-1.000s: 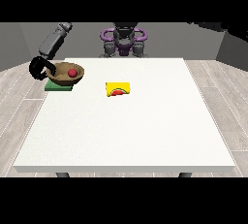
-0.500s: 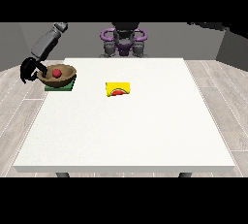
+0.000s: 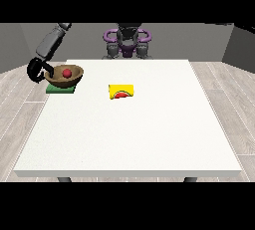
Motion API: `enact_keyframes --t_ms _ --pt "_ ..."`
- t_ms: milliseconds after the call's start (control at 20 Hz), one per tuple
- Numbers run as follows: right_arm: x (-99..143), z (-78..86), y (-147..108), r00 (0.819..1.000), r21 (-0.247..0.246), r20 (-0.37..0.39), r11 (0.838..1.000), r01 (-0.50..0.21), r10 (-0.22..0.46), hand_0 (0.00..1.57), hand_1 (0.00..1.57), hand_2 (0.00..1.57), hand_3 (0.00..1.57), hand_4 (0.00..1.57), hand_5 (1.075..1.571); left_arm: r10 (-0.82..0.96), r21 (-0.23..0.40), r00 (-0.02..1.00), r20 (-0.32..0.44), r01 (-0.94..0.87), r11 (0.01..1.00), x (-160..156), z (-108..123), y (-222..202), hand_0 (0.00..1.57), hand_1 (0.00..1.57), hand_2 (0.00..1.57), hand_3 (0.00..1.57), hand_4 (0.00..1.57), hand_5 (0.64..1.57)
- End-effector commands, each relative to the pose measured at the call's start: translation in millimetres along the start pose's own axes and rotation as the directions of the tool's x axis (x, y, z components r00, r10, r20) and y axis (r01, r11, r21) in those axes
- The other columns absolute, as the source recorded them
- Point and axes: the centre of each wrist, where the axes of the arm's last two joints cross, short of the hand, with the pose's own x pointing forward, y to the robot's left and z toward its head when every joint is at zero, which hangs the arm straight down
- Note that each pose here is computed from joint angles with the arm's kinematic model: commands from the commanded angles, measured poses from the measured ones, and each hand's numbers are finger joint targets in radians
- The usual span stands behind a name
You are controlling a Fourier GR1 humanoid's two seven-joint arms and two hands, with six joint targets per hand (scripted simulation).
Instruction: Pick the cup and pour the ball into the bowl, then pick the bowl and place it on the pad
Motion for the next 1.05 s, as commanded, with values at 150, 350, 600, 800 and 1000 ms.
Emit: enact_keyframes --t_ms 150,350,600,800,1000 --pt "-6.7 -0.9 19.5 0.991 0.07 -0.122 0.996 -0.054 0.062 1.57 1.57 1.57 1.41 0.98 1.561 -0.028 0.052 0.993 -0.114 0.034 0.998 -35.0 11.9 18.3 0.0 0.0 0.0 0.0 0.66 1.548" --pt "1.1 5.3 -21.7 0.985 -0.077 -0.157 0.995 0.066 -0.077 1.34 1.34 1.57 1.06 0.0 1.571 -0.02 0.033 0.997 -0.068 0.023 0.999 -14.7 12.1 31.4 0.0 0.0 0.0 0.0 0.65 1.538" --pt "12.6 -1.2 -17.8 0.98 -0.089 -0.199 0.996 -0.019 0.001 0.0 0.0 0.0 0.0 0.0 1.497 -0.014 0.014 0.994 -0.112 0.015 1.0 -16.6 5.5 16.2 0.0 0.0 0.0 0.0 0.69 1.546" --pt "25.2 -0.2 -36.8 0.965 -0.086 -0.26 0.995 -0.045 0.021 0.0 0.0 0.0 0.0 0.0 1.477 0.108 -0.051 0.974 -0.198 -0.121 0.991 -36.0 -0.3 -37.2 0.0 0.0 0.0 0.0 0.98 1.57" --pt "53.6 -25.4 16.9 0.992 0.093 -0.127 0.996 0.02 -0.009 0.0 0.0 0.0 0.0 0.7 1.219 0.072 0.017 0.931 -0.359 -0.071 0.997 -69.5 16.6 -21.1 0.0 0.0 0.0 0.0 0.98 1.57"
